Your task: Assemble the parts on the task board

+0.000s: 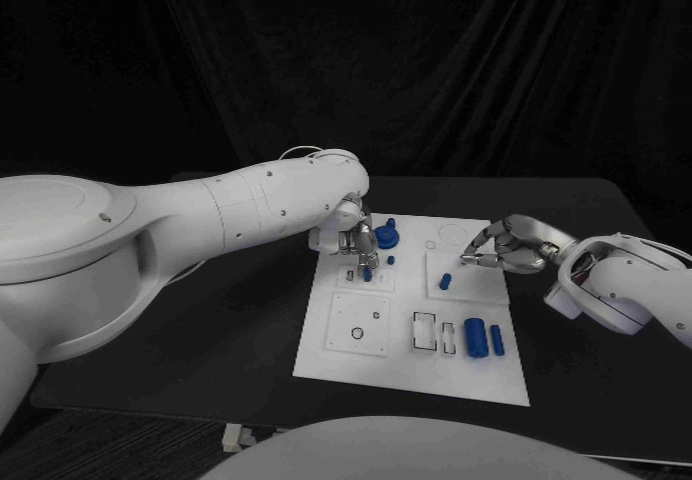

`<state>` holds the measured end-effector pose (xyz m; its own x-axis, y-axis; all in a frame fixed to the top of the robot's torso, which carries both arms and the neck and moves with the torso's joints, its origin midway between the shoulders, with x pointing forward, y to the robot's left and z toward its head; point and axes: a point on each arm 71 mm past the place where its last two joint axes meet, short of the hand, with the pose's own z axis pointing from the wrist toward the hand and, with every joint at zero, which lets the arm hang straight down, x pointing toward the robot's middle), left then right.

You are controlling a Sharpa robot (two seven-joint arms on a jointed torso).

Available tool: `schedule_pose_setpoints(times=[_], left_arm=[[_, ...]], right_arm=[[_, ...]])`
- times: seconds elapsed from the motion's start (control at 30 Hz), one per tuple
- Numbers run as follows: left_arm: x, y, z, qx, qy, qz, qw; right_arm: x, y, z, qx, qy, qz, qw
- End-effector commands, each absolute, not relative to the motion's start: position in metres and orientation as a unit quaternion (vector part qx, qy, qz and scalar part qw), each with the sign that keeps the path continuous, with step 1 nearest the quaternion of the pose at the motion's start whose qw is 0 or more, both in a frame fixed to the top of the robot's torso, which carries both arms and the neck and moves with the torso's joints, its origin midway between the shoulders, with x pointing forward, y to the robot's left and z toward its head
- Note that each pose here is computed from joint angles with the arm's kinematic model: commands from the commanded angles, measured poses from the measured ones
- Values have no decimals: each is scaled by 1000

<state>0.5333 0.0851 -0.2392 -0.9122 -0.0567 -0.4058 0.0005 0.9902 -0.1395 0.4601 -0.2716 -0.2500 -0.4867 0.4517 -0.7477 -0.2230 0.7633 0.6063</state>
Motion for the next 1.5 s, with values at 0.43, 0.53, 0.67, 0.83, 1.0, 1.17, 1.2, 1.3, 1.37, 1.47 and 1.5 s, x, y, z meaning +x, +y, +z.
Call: schedule_pose_setpoints(times=[0.43, 0.53, 0.67, 0.83, 1.0, 1.17, 1.2, 1.3, 1.37, 1.47, 1.5], left_arm=[[530, 92, -239, -51, 968, -67, 238], [528, 95, -239, -56, 966, -70, 241], [526, 97, -238, -63, 964, -76, 249], [521, 99, -238, -67, 961, -84, 253], [516, 100, -237, -69, 959, -92, 257], [511, 101, -236, -76, 955, -108, 267], [511, 101, -236, -77, 954, -111, 269], [509, 102, -235, -81, 950, -119, 277], [509, 102, -234, -80, 947, -123, 284], [508, 103, -233, -80, 942, -131, 298], [508, 103, -233, -81, 941, -133, 301]], right_arm=[[457, -275, -257, 80, 803, 326, 492], [456, -275, -258, 80, 804, 325, 491], [455, -275, -259, 81, 805, 325, 490], [455, -275, -260, 81, 805, 325, 490], [455, -275, -261, 82, 805, 325, 490], [455, -275, -260, 82, 802, 326, 493], [455, -275, -260, 82, 802, 326, 494], [455, -275, -260, 82, 800, 327, 496], [455, -276, -260, 82, 800, 327, 497], [455, -276, -259, 82, 798, 328, 499], [455, -276, -259, 82, 798, 328, 499]])
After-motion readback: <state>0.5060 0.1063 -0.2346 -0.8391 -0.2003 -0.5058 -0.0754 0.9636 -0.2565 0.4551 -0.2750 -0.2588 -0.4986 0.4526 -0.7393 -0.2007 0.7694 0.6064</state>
